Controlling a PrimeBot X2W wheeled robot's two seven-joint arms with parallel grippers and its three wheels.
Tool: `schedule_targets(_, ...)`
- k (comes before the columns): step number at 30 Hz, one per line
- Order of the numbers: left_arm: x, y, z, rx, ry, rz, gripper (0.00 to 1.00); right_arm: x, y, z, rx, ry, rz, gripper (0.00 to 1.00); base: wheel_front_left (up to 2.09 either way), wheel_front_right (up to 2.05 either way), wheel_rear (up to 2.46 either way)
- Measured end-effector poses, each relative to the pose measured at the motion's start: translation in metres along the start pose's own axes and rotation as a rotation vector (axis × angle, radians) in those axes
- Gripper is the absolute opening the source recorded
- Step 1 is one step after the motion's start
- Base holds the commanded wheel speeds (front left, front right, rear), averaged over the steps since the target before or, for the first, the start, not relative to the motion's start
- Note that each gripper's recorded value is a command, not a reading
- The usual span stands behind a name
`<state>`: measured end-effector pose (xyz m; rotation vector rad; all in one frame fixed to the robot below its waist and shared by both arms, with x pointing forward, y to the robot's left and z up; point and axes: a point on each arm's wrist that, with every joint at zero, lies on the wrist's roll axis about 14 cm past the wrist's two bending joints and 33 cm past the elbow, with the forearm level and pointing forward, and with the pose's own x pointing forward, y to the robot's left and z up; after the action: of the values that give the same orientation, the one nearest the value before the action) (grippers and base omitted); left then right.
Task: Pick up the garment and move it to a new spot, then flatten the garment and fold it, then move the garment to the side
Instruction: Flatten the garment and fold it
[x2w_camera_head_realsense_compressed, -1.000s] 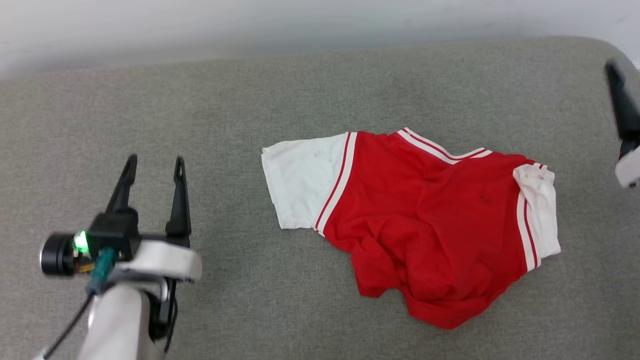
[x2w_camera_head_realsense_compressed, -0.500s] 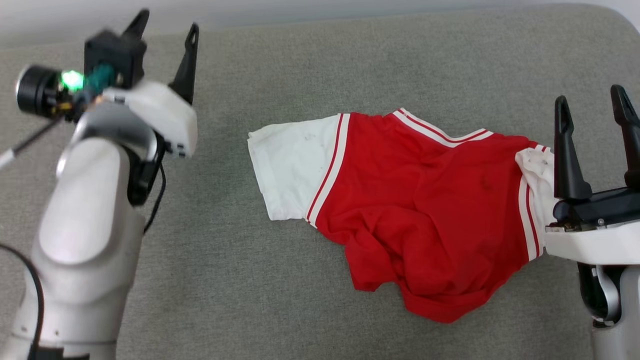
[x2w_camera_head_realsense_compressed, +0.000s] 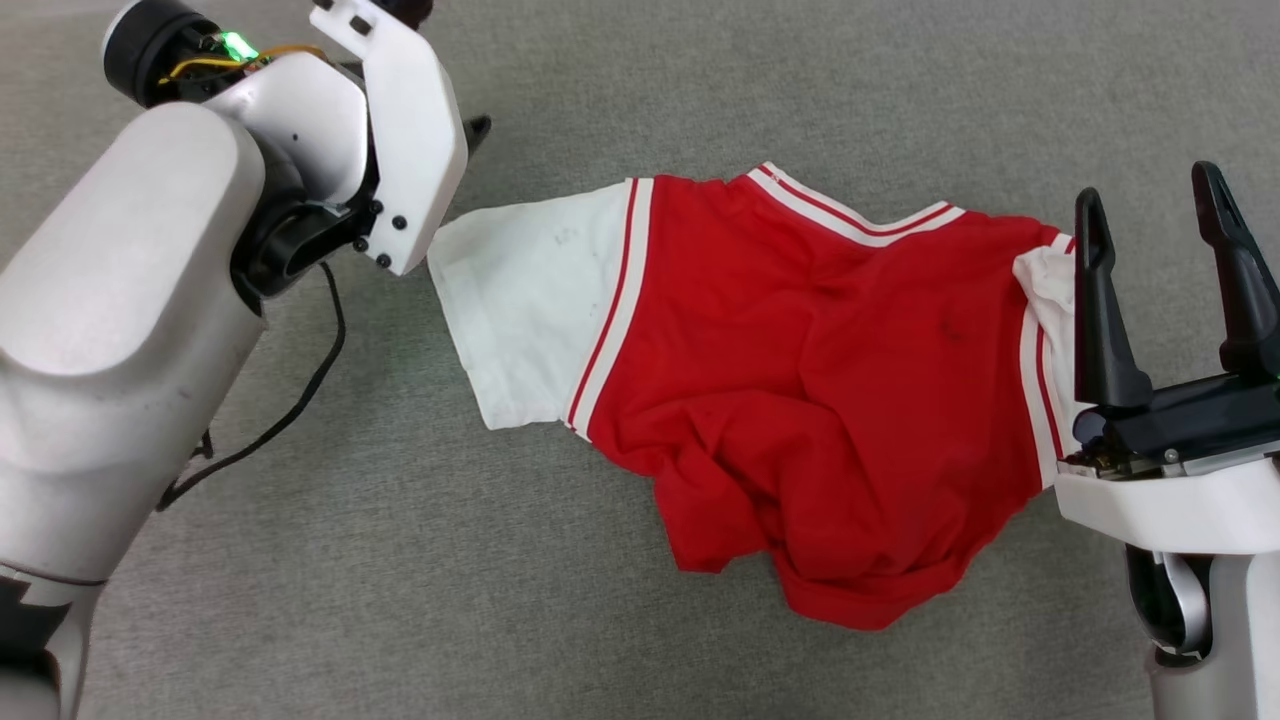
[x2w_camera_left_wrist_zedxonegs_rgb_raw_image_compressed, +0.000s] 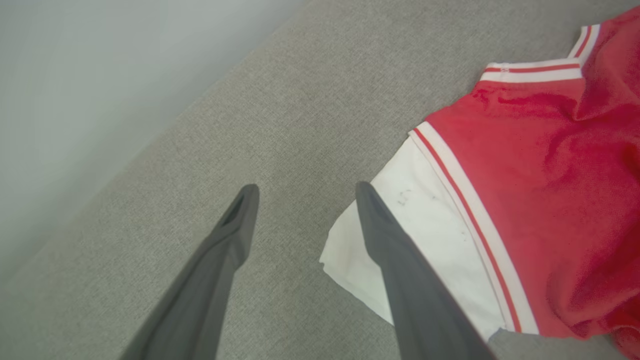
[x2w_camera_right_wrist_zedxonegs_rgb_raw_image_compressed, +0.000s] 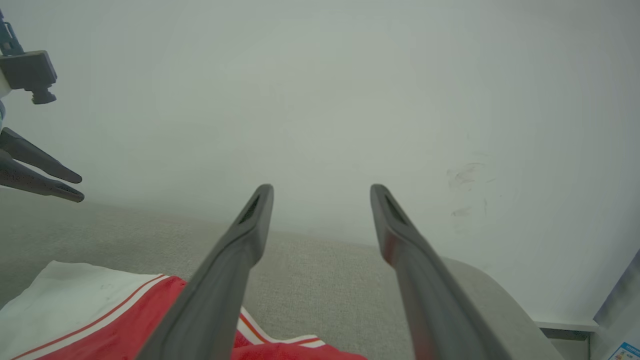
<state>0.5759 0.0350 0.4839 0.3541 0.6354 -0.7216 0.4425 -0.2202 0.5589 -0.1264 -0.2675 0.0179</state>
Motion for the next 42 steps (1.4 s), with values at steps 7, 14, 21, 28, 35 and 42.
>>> schedule_targets(7,0.024,-0.024,-0.051,0.015,0.295,-0.139,1.0,0.002,-0.001,-0.016,-0.017,0.039,-0.003,1.0,0.0,0.0,0.0)
schedule_targets(14,0.043,-0.034,-0.108,0.091,0.517,-0.188,1.0,0.005,0.0,-0.033,-0.033,0.08,0.005,1.0,0.0,0.0,0.0)
schedule_targets(21,0.037,-0.032,-0.108,0.112,0.488,-0.178,0.0,0.008,0.007,-0.031,-0.022,0.07,0.021,1.0,0.0,0.0,0.0)
schedule_targets(28,0.004,-0.005,-0.098,0.089,0.41,-0.1,0.0,0.009,0.013,-0.019,-0.003,0.038,0.031,1.0,0.0,0.0,0.0)
schedule_targets(35,-0.053,0.055,-0.13,-0.013,0.452,0.064,0.0,0.007,0.023,-0.015,0.026,0.027,0.049,1.0,0.0,0.0,0.0)
schedule_targets(42,-0.082,0.072,-0.199,-0.167,0.577,0.138,0.0,0.005,0.024,-0.021,0.033,0.047,0.047,1.0,0.0,0.0,0.0)
